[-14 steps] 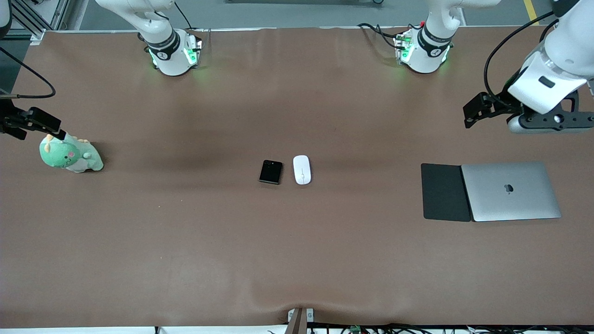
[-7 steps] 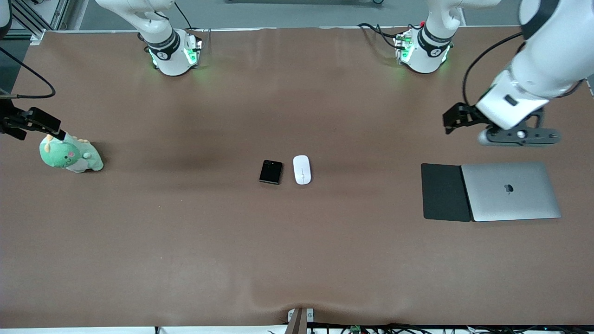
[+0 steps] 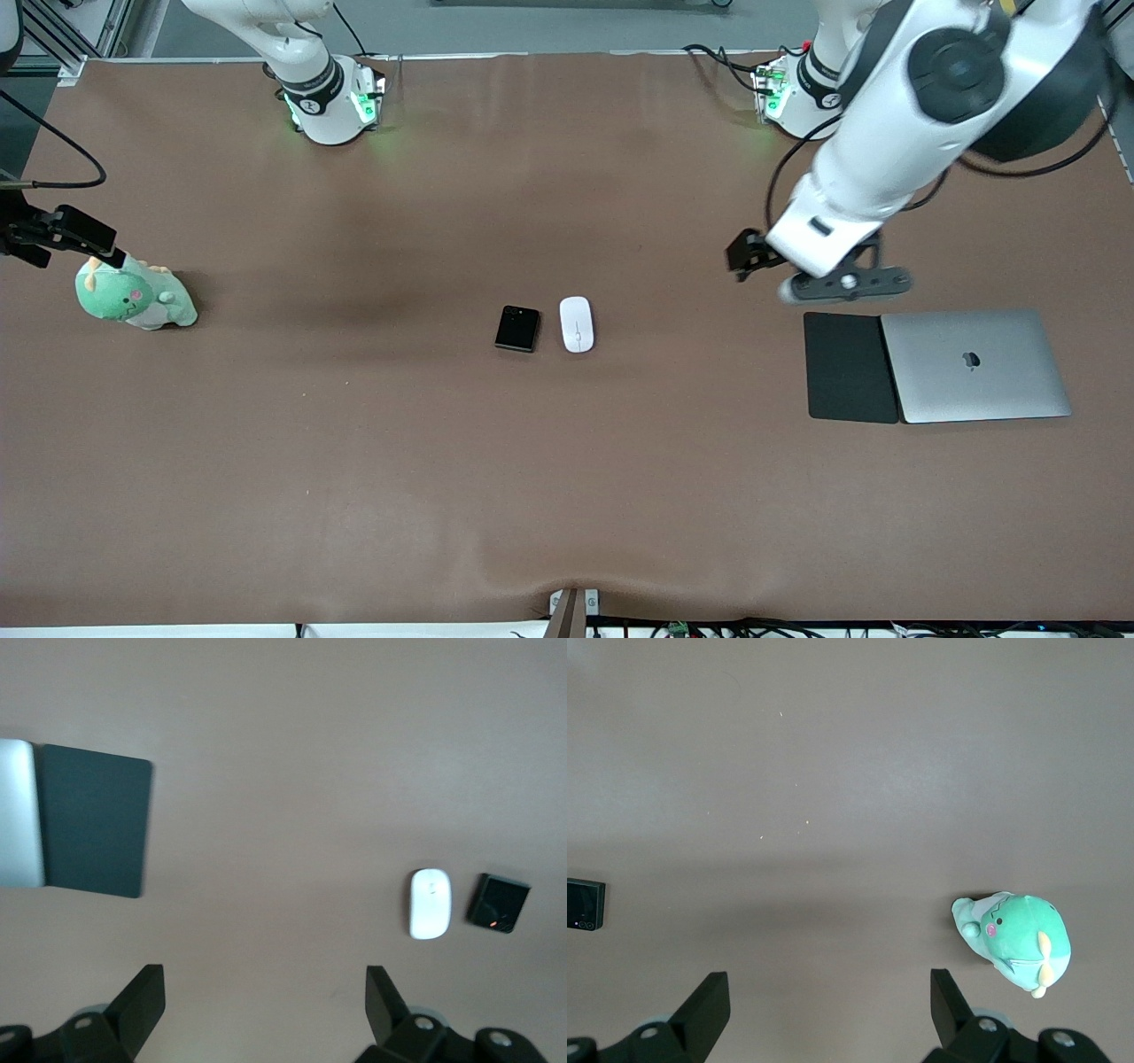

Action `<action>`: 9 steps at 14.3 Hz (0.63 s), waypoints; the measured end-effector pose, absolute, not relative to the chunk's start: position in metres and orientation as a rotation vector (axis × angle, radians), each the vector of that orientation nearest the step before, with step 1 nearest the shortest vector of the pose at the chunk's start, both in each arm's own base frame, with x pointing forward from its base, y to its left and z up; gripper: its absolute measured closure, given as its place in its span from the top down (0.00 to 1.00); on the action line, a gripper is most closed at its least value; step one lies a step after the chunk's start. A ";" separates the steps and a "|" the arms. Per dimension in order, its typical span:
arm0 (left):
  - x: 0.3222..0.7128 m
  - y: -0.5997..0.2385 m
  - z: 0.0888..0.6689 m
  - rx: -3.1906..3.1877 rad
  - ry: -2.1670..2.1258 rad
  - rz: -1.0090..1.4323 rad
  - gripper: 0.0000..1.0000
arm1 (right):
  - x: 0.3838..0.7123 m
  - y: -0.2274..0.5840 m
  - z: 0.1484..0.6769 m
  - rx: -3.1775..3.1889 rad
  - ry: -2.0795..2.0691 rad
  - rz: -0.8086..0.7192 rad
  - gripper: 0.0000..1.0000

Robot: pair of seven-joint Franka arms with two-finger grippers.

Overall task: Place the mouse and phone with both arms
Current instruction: 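Move the left gripper over the white mouse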

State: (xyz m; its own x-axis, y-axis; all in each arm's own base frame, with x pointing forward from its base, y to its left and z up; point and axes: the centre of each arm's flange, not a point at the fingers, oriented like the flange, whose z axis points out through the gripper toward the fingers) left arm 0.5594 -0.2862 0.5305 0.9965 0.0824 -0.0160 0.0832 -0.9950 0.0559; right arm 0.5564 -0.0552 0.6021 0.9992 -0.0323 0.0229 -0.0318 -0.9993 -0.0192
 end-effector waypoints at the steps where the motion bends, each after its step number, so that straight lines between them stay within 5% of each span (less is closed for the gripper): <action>1: 0.560 -0.301 0.517 3.088 0.160 -0.017 1.00 | 0.556 -0.055 0.602 -3.122 0.050 -0.036 1.00; 9: 0.548 -0.413 0.399 3.086 0.461 0.076 1.00 | 0.556 -0.055 0.602 -3.122 0.049 -0.034 1.00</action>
State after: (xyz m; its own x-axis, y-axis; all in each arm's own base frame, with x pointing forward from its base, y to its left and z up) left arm 0.5480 -0.4129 0.3993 0.9552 0.2926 0.0448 0.2916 -0.9561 0.0276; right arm 0.5563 -0.0548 0.6016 0.9993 -0.0315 0.0218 -0.0311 -0.9993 -0.0193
